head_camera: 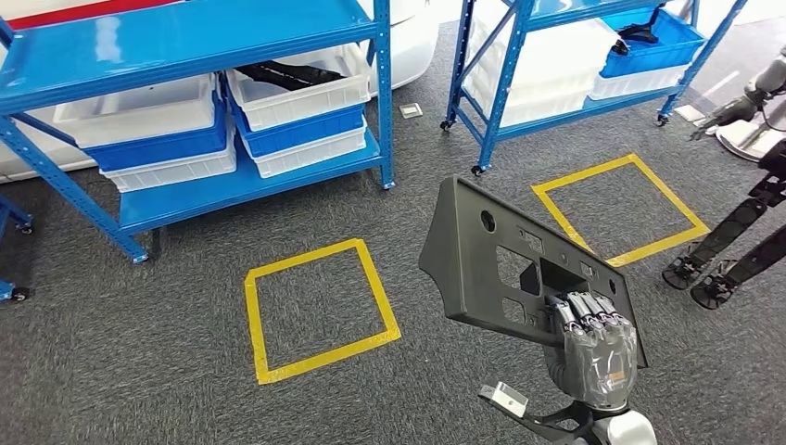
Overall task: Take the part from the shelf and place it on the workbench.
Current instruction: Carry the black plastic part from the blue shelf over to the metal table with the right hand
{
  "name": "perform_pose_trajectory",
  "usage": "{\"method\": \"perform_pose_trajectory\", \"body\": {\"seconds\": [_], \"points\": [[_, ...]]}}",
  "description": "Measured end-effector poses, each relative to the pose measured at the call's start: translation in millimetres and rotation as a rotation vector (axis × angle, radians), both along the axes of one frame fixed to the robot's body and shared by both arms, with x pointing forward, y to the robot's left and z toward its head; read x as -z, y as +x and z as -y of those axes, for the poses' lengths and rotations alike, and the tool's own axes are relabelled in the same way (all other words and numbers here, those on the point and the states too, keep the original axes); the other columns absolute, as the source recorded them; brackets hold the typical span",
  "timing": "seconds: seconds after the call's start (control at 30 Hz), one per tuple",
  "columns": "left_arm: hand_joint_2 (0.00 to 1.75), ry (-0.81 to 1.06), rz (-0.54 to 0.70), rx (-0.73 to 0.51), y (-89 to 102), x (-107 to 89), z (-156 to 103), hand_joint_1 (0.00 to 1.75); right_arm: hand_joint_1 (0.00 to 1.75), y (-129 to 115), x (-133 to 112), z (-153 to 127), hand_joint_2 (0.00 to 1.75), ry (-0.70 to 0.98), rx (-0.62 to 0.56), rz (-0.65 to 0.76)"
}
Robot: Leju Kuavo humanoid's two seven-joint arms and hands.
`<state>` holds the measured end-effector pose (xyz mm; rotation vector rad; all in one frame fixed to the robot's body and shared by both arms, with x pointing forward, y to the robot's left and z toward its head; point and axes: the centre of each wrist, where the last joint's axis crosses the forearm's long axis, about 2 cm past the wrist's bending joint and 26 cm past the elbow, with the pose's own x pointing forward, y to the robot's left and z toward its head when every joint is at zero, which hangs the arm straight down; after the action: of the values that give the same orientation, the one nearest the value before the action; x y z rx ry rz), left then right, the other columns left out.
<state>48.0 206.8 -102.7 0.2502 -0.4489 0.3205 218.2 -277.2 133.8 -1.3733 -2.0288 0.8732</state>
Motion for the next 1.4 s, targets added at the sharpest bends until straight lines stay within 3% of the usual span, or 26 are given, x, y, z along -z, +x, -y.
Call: {"method": "perform_pose_trajectory", "body": {"seconds": [1.4], "points": [[0.00, -0.061, 0.020, -0.050, 0.8, 0.1, 1.2, 0.00, 1.75, 16.1, 0.7, -8.7, 1.75, -0.002, -0.020, -0.008]]}}
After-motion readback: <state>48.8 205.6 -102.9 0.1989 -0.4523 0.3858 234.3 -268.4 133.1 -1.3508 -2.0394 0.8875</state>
